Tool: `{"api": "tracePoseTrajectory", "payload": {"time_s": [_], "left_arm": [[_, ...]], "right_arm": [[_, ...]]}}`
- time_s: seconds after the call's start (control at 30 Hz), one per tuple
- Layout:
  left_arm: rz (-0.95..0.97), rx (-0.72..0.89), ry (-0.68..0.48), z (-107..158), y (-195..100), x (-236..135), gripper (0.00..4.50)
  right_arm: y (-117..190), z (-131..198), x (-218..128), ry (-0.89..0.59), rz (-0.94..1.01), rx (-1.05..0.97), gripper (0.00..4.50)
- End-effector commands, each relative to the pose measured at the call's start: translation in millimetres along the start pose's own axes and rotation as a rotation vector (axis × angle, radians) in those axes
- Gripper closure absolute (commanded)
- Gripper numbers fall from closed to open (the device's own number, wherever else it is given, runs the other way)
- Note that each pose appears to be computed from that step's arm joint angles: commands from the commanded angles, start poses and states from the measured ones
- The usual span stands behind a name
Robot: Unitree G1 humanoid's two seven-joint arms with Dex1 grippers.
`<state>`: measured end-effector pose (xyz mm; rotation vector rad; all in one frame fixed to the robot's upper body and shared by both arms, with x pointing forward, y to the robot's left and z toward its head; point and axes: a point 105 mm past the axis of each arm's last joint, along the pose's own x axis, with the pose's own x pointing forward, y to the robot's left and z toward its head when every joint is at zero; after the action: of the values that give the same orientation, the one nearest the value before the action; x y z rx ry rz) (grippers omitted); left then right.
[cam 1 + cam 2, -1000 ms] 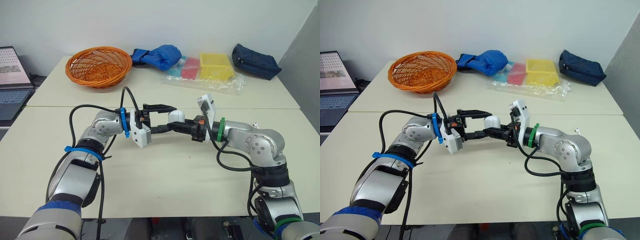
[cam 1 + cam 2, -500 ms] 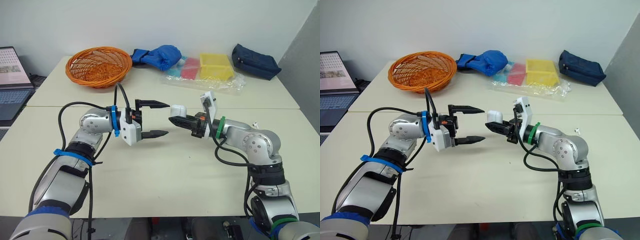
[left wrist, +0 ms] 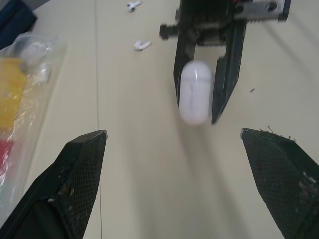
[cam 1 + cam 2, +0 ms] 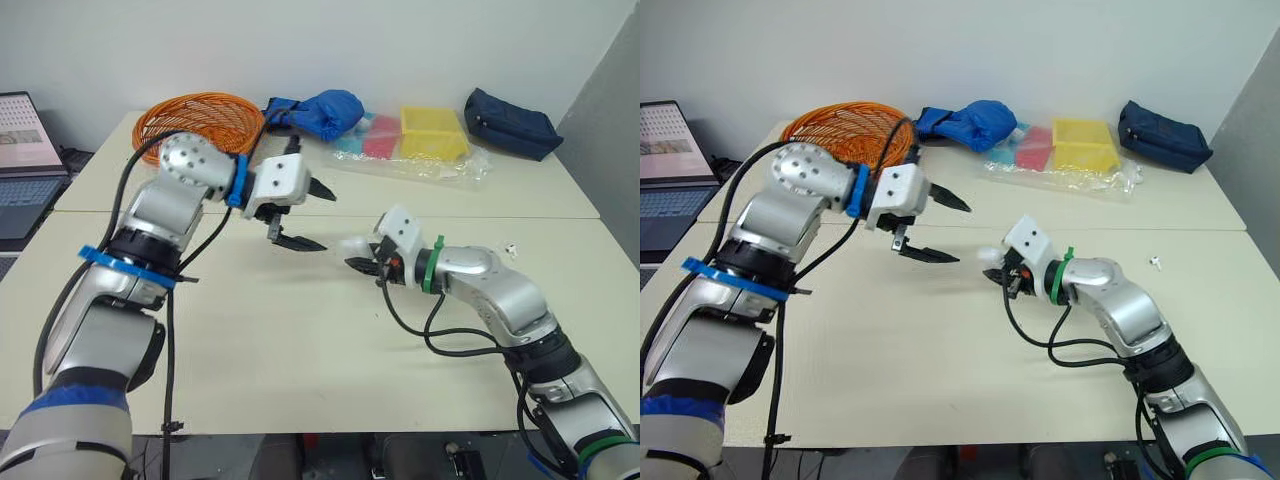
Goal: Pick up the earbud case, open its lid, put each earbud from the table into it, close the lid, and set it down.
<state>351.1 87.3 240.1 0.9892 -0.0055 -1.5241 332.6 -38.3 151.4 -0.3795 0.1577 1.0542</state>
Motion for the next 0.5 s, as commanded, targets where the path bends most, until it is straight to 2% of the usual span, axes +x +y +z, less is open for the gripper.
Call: {"api": "tracePoseTrajectory", "payload": {"time_s": [0.03, 0.13, 0.23, 0.5], "left_arm": [[-0.073, -0.007, 0.023, 9, -3, 4, 0.00], [-0.095, -0.008, 0.047, 6, -3, 7, 0.61], [-0.096, 0.000, 0.109, -3, -1, 13, 1.54], [-0.121, 0.008, 0.127, -8, -1, 23, 1.54]], "right_arm": [[-4, 15, -1, -0.026, -0.011, -0.089, 3.63], [-4, 17, 1, -0.026, -0.011, -0.089, 3.63], [-2, 18, 1, -0.023, -0.008, -0.099, 3.63], [2, 20, 1, -0.020, -0.012, -0.106, 3.63]]}}
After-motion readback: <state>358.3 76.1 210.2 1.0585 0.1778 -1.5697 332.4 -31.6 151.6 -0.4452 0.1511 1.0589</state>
